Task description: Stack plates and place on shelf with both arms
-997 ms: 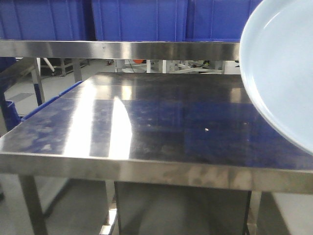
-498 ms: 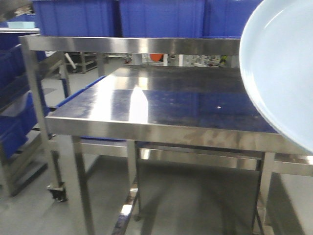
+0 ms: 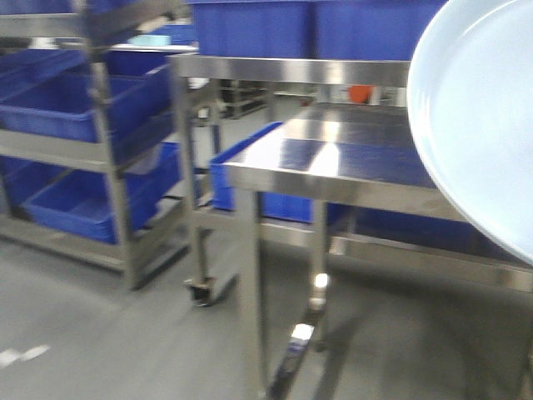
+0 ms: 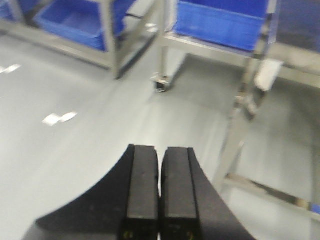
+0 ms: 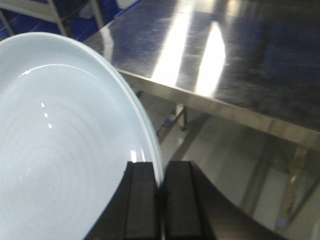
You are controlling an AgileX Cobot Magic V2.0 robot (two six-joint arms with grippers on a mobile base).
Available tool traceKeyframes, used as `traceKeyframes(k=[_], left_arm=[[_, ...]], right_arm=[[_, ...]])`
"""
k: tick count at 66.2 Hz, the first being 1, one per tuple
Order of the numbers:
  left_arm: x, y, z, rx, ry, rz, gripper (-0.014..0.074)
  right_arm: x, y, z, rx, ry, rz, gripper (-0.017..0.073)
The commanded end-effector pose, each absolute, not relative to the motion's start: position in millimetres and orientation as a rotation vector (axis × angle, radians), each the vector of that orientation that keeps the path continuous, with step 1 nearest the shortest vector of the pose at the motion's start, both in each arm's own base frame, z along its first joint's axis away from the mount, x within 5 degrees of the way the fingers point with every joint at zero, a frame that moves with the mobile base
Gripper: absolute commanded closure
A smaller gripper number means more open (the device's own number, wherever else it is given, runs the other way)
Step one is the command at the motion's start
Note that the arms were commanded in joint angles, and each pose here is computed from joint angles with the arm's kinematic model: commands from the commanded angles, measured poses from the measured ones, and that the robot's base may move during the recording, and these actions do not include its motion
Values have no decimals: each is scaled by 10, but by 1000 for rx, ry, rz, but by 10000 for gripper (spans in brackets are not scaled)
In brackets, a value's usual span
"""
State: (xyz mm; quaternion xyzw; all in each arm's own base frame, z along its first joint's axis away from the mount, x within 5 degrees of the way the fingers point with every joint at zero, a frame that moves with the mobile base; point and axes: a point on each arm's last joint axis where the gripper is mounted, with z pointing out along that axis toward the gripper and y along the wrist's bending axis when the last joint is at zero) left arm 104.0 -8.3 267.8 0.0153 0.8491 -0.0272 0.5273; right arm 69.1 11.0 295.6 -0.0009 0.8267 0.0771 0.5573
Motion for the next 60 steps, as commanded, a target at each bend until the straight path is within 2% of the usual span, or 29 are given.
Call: traceKeyframes(k=[1,60], left_arm=[[1078,-104,2840,35,1925,-95,506],[1078,-104,2840,35,1925,-95,506]], right_arm=[[713,102,3131,15,1831,185,510],[713,102,3131,15,1831,185,510]])
